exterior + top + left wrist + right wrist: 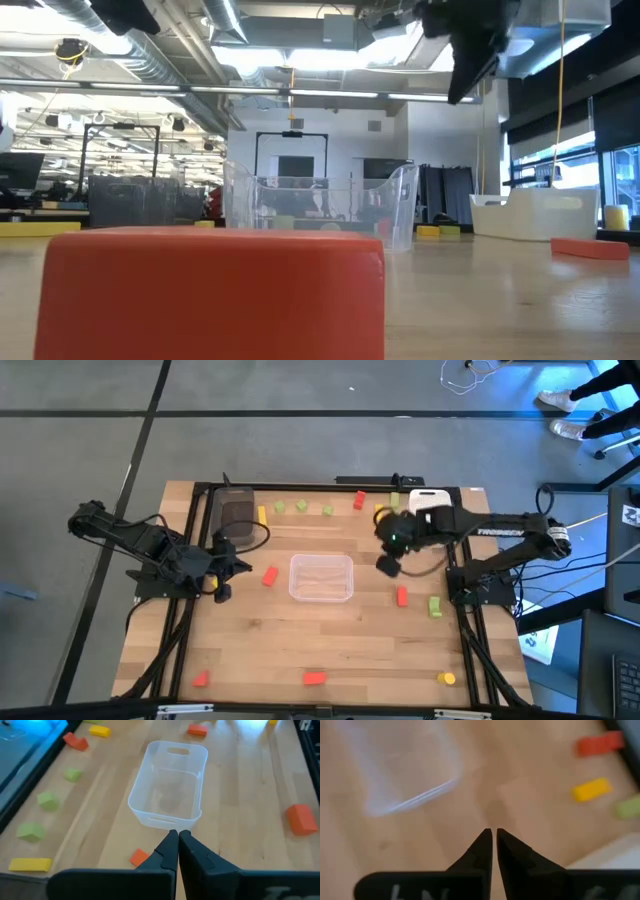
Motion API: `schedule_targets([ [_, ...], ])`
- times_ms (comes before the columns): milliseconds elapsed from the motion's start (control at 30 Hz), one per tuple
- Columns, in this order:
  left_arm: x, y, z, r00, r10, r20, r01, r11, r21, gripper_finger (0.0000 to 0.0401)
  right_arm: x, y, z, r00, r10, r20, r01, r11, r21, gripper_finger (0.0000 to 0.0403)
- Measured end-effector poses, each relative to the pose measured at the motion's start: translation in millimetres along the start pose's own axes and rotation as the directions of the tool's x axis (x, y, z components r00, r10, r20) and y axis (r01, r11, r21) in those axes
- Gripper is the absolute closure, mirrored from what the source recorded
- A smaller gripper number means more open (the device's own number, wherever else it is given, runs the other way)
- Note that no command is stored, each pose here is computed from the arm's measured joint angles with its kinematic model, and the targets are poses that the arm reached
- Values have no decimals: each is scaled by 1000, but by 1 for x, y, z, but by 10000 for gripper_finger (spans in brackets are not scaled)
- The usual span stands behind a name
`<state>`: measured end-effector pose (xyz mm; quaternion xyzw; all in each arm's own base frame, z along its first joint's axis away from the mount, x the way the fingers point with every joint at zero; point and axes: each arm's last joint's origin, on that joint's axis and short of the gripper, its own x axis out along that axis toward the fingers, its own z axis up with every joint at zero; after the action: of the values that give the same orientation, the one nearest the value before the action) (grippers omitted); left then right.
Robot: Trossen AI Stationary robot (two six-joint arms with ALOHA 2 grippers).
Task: Sort & place blocks by color
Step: Put the orange block into the transparent bin
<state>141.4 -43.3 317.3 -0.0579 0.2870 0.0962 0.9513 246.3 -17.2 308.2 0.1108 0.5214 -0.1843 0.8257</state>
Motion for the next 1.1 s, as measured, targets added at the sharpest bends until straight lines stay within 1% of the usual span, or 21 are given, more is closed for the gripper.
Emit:
schedule_targets([
  [67, 0, 0, 0, 1000, -1, -3, 1, 998, -66, 400, -2, 14, -6, 998, 60, -18, -61, 995, -79, 376],
  [133, 0, 0, -1, 1000, -3, -11, 1, 989, -146, 401, -5, 26, -11, 995, 94, -21, -96, 984, -148, 376],
  [233, 2, 0, -4, 999, 2, -46, -11, 979, -202, 401, -9, 41, -16, 991, 131, -10, -129, 961, -244, 376],
  [333, 7, 0, -7, 995, 25, -102, -51, 963, -266, 401, -12, 53, -17, 985, 173, 24, -155, 928, -338, 376],
  [400, 10, -1, -8, 991, 19, -132, -61, 947, -317, 401, -13, 59, -18, 980, 195, 42, -162, 899, -407, 376],
  [533, 17, 0, -13, 974, 4, -228, -95, 917, -389, 401, -15, 64, -17, 972, 224, 75, -159, 854, -495, 376],
  [567, 19, 0, -14, 967, 5, -253, -111, 906, -409, 401, -15, 64, -17, 971, 226, 79, -156, 849, -506, 376],
  [633, 21, 3, -19, 945, 25, -326, -177, 877, -446, 401, -16, 65, -15, 968, 233, 95, -152, 842, -518, 376],
  [700, 24, 6, -23, 918, 45, -395, -250, 836, -488, 401, -16, 65, -15, 967, 236, 100, -153, 845, -512, 376],
  [767, 28, 8, -28, 881, 72, -469, -334, 796, -505, 401, -16, 66, -14, 964, 241, 108, -154, 845, -511, 376],
  [833, 32, 8, -31, 855, 79, -513, -385, 760, -524, 401, -16, 66, -13, 963, 245, 114, -154, 845, -512, 376],
  [933, 36, 6, -31, 841, 59, -539, -402, 734, -548, 401, -16, 66, -13, 963, 245, 114, -155, 846, -510, 376],
  [1100, 42, 2, -27, 867, 32, -497, -362, 724, -587, 401, -16, 66, -13, 963, 245, 114, -155, 846, -510, 376],
])
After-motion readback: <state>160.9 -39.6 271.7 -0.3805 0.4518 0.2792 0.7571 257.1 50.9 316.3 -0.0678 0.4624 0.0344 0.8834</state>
